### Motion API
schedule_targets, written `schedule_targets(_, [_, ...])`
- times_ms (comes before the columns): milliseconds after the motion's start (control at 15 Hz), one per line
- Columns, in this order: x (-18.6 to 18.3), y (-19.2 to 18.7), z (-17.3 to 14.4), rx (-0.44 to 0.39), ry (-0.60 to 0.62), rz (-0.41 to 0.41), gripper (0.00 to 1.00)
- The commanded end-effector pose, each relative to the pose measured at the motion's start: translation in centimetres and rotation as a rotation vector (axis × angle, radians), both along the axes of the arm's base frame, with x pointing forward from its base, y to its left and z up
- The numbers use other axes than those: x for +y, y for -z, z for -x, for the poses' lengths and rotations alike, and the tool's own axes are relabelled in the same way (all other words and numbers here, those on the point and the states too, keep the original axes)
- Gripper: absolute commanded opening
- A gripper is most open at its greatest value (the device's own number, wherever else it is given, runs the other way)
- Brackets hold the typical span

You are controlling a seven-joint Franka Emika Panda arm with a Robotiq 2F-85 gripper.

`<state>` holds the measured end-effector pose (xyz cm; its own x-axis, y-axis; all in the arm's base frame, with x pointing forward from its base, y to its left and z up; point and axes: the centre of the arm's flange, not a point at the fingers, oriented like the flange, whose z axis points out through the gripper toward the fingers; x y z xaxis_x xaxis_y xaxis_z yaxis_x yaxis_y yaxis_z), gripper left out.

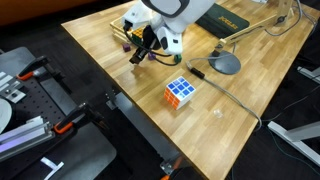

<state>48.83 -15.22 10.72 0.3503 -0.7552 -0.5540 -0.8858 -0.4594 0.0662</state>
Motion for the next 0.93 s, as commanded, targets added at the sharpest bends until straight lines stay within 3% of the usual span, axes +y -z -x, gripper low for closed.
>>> schedule_targets(0, [4.3, -4.6, -1.5, -0.045, -0.191, -0.020, 0.07])
schedule_targets(400, [10.7, -11.7, -5.0, -0.076, -0.451, 0.071, 0.07])
schedule_targets(667, [12.1, -13.4, -8.2, -0.164, -0.576, 0.150, 0.07])
schedule_targets(867, [13.0, -15.9, -10.3, -0.294, -0.630, 0.191, 0.07])
